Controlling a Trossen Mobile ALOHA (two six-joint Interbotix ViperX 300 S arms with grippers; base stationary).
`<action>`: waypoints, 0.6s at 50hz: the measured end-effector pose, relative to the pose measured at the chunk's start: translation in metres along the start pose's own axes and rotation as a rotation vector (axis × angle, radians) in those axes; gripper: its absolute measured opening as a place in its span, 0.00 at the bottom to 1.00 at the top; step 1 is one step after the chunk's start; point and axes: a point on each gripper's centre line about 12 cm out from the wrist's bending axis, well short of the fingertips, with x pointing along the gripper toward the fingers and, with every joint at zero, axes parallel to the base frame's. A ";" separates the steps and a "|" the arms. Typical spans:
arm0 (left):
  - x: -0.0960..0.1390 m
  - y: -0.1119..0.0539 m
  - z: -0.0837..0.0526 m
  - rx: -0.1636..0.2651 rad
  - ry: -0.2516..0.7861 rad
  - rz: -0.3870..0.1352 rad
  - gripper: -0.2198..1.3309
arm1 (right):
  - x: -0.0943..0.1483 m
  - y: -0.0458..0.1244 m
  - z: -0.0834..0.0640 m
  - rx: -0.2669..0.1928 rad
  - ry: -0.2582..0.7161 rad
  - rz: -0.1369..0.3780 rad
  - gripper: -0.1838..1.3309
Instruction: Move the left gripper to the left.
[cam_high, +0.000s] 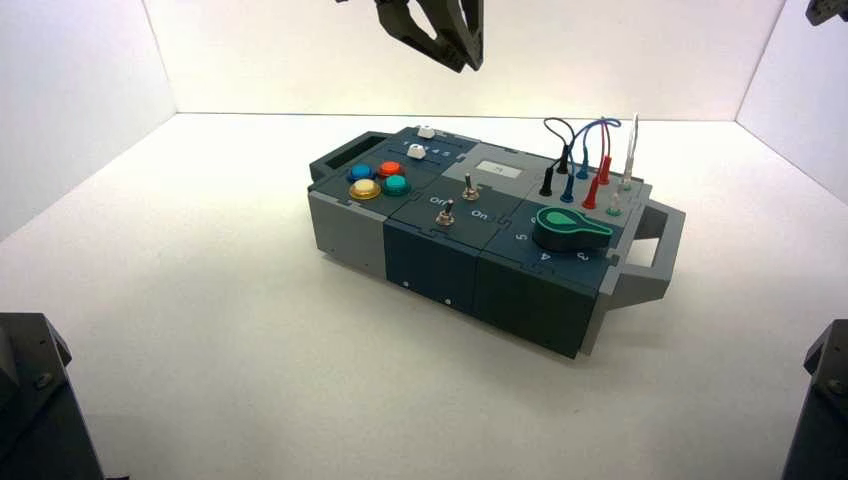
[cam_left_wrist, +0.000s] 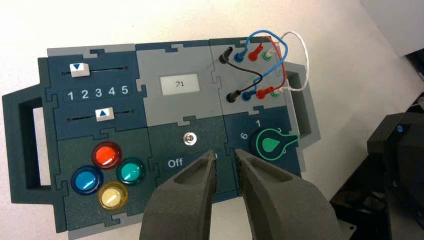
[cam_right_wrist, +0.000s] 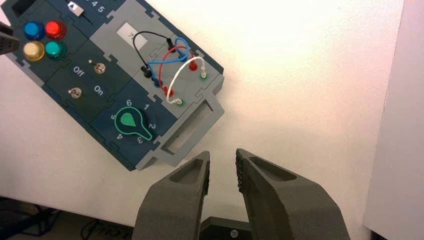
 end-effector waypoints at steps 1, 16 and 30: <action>0.000 0.000 0.000 0.000 -0.002 0.000 0.46 | 0.000 0.000 0.000 -0.001 -0.002 0.001 0.54; 0.000 0.000 0.000 0.000 -0.002 0.000 0.46 | 0.000 0.000 0.000 -0.002 0.003 -0.001 0.54; -0.006 0.013 0.005 -0.030 -0.023 0.019 0.46 | -0.002 0.000 -0.001 0.000 -0.005 0.001 0.54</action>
